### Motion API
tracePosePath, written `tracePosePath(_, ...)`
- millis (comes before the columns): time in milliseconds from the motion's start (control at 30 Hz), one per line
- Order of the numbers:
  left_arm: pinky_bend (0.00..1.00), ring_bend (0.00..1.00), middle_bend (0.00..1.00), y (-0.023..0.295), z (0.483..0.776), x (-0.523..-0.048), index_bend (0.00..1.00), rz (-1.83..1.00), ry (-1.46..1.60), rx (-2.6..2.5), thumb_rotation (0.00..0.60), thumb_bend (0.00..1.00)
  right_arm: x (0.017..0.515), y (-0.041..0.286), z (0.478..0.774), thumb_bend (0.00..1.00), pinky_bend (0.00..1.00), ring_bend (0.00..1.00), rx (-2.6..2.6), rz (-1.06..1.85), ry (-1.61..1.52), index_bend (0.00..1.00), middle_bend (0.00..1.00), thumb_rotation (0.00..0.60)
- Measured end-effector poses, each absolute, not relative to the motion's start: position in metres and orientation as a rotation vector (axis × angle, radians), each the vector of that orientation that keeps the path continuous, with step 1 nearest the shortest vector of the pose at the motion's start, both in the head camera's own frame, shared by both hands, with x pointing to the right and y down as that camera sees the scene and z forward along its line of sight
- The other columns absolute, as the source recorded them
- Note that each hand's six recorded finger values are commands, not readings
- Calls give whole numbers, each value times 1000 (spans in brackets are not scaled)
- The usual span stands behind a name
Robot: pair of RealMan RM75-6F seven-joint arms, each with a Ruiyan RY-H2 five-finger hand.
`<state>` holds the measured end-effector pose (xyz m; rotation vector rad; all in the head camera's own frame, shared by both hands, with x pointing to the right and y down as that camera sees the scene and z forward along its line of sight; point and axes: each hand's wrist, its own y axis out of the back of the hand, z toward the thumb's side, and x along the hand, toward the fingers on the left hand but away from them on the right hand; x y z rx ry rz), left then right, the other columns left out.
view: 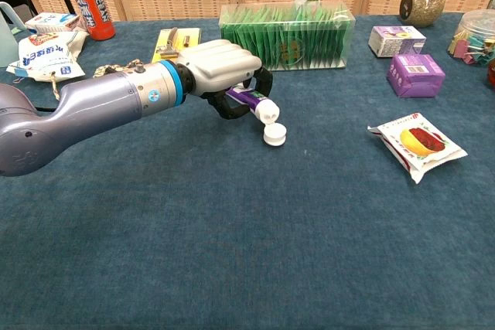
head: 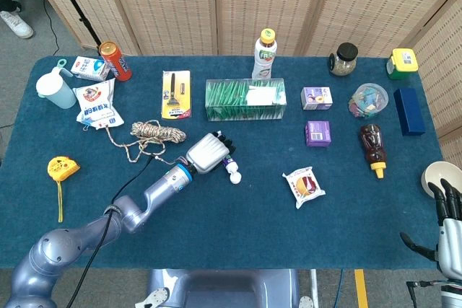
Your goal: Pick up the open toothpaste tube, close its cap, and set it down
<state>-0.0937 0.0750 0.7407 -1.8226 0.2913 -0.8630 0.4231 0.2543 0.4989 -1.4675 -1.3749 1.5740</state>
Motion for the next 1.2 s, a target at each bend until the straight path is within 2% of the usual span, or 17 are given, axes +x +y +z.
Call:
tracePosePath(300,409,369,422,73,726,-116,451,-850,261,-1831,600,462,418,250,502,0,0,0,-1491,1554,-1362,86,24,600)
tracePosePath(500,409,363,415,81,704,-140,451,-868,170,-1833,600,462,415,247,504,0,0,0,-1506,1544,-1359,86,24,600)
tracePosePath(767,409,358,413,102,674,-174,451,-927,21,-1758,600,462,413,246,505,0,0,0,-1515,1533,-1356,86,24,600)
tracePosePath(1200,408,349,411,145,668,-230,451,-1096,-217,-1699,600,464,413,247,506,0,0,0,-1519,1533,-1359,86,24,600)
